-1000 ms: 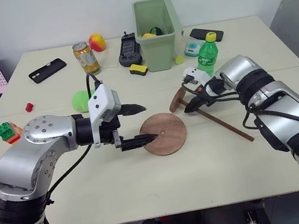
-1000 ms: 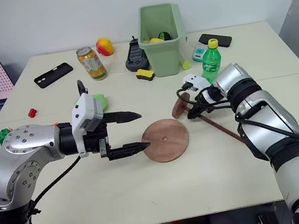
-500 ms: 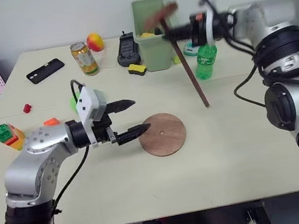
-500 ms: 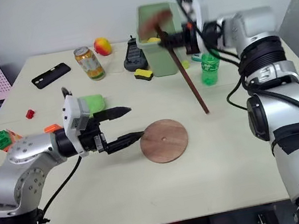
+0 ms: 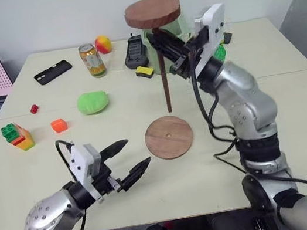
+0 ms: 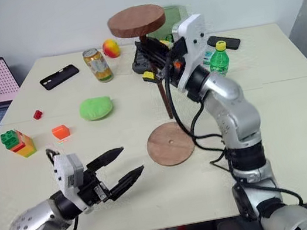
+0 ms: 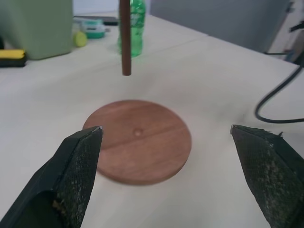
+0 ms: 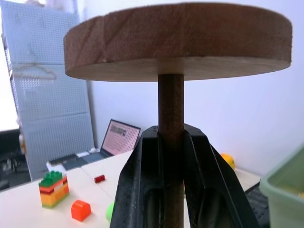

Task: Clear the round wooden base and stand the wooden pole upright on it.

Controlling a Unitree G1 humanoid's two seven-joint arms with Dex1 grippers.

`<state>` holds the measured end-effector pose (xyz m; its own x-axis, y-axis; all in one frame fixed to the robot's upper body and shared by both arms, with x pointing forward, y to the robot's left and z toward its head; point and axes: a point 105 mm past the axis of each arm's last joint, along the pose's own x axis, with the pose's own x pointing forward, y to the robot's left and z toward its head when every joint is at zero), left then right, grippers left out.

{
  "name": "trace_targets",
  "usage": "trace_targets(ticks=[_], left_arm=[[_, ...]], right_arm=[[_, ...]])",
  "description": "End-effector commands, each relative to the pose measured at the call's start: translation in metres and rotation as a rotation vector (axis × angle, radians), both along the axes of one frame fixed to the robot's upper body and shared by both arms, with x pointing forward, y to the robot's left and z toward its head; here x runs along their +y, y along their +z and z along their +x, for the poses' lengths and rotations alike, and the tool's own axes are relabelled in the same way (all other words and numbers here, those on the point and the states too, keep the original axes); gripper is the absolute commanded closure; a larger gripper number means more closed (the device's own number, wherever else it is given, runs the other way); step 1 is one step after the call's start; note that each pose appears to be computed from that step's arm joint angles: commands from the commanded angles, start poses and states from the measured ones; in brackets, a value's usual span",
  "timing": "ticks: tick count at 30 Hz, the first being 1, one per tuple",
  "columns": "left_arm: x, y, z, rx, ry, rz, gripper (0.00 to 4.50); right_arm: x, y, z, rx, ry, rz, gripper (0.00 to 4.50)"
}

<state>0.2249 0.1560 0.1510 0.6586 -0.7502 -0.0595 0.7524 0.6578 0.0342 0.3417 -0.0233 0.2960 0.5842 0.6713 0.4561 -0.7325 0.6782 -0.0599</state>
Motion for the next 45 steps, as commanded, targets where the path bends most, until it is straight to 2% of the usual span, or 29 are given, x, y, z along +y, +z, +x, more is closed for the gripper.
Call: trace_targets(ticks=[1,7,11,15,27,33,37,40,45], left_arm=[[-0.006,0.01,-0.003,-0.067,-0.015,-0.013,0.0],[-0.011,0.01,-0.004,-0.076,-0.024,-0.02,0.0],[-0.012,0.008,-0.005,-0.08,-0.028,-0.007,0.0],[-0.008,0.009,-0.001,-0.094,-0.029,0.013,0.0],[-0.006,0.01,0.003,-0.103,-0.039,0.017,0.0],[-0.007,0.011,0.004,-0.106,-0.042,0.013,0.0],[-0.009,0.01,0.002,-0.105,-0.046,0.008,0.0],[-0.007,0.008,0.002,-0.1,-0.042,0.014,0.0],[-0.005,0.007,0.001,-0.095,-0.04,0.019,0.0]], right_arm=[[0.004,0.009,-0.015,-0.046,0.016,0.045,4.29],[0.013,-0.005,-0.022,0.002,0.058,0.045,4.29],[0.012,-0.027,-0.014,0.084,0.039,0.039,4.29],[0.012,-0.037,-0.009,0.096,0.026,0.024,4.29],[0.012,-0.046,-0.005,0.074,0.004,0.01,4.29],[0.014,-0.051,-0.011,0.036,0.008,-0.013,4.29],[0.016,-0.066,-0.023,-0.006,0.043,-0.107,4.29],[0.015,-0.101,-0.029,0.082,0.105,-0.216,4.29],[0.01,-0.131,-0.024,0.21,0.109,-0.307,4.29]])
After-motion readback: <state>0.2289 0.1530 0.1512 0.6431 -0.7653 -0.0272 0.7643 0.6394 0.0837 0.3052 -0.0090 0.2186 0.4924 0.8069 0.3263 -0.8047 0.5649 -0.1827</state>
